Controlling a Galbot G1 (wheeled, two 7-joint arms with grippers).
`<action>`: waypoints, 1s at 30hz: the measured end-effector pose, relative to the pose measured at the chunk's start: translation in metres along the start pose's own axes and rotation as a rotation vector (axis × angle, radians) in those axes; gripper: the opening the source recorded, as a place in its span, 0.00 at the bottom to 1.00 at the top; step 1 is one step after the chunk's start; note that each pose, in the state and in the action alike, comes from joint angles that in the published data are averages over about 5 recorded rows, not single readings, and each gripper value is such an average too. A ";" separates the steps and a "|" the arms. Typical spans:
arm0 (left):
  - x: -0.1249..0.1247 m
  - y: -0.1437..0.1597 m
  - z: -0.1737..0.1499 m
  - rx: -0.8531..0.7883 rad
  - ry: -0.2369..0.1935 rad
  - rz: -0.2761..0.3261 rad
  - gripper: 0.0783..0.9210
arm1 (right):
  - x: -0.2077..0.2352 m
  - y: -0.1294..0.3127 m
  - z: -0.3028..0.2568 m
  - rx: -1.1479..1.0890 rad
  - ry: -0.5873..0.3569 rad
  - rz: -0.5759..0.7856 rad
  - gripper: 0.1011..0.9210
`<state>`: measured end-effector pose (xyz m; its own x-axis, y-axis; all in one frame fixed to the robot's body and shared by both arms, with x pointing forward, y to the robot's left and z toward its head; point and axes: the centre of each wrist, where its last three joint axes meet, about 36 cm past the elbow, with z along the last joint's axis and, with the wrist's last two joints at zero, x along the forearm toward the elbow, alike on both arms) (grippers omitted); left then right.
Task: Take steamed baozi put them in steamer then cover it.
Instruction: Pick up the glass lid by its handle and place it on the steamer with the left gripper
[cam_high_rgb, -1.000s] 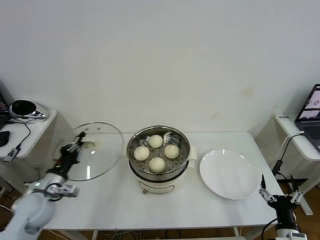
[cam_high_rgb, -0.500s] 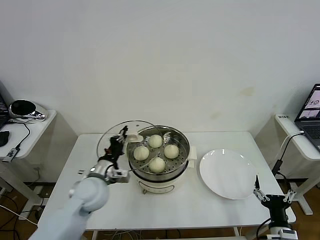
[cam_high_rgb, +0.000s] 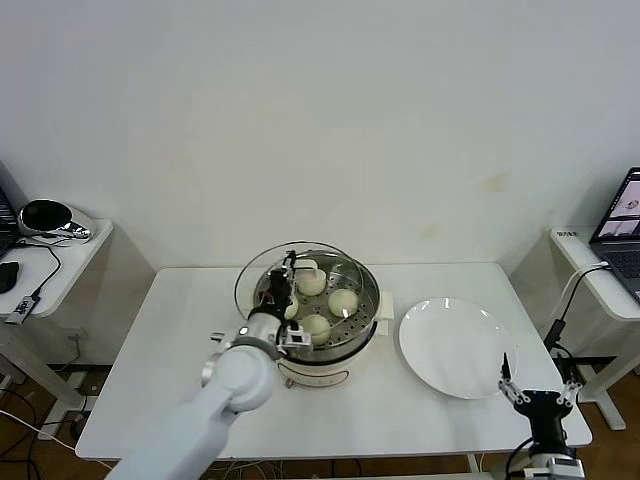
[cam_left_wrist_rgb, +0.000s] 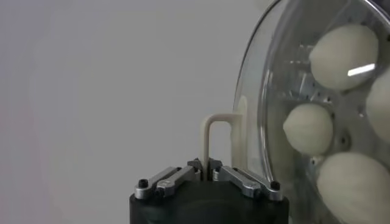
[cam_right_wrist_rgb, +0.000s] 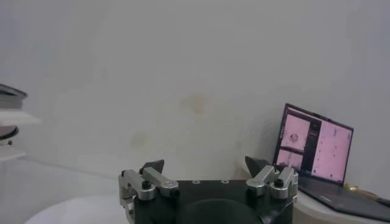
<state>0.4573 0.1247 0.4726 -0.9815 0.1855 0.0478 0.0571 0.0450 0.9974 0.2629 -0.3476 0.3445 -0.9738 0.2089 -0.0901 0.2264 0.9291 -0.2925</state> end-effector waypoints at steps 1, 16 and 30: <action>-0.001 -0.001 -0.003 -0.001 0.001 0.000 0.07 | 0.000 0.000 0.000 0.000 0.000 -0.001 0.88; -0.012 -0.030 -0.036 -0.018 0.017 -0.004 0.07 | 0.001 0.003 0.004 0.001 0.000 -0.015 0.88; -0.016 -0.046 -0.043 -0.036 0.033 0.009 0.07 | 0.001 0.004 0.008 0.004 -0.001 -0.021 0.88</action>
<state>0.4623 0.0779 0.4286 -0.9865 0.1533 0.0584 0.0603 0.0076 0.9982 0.2626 -0.3464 0.3357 -0.9782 0.1893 -0.0850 0.2062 0.9320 -0.2979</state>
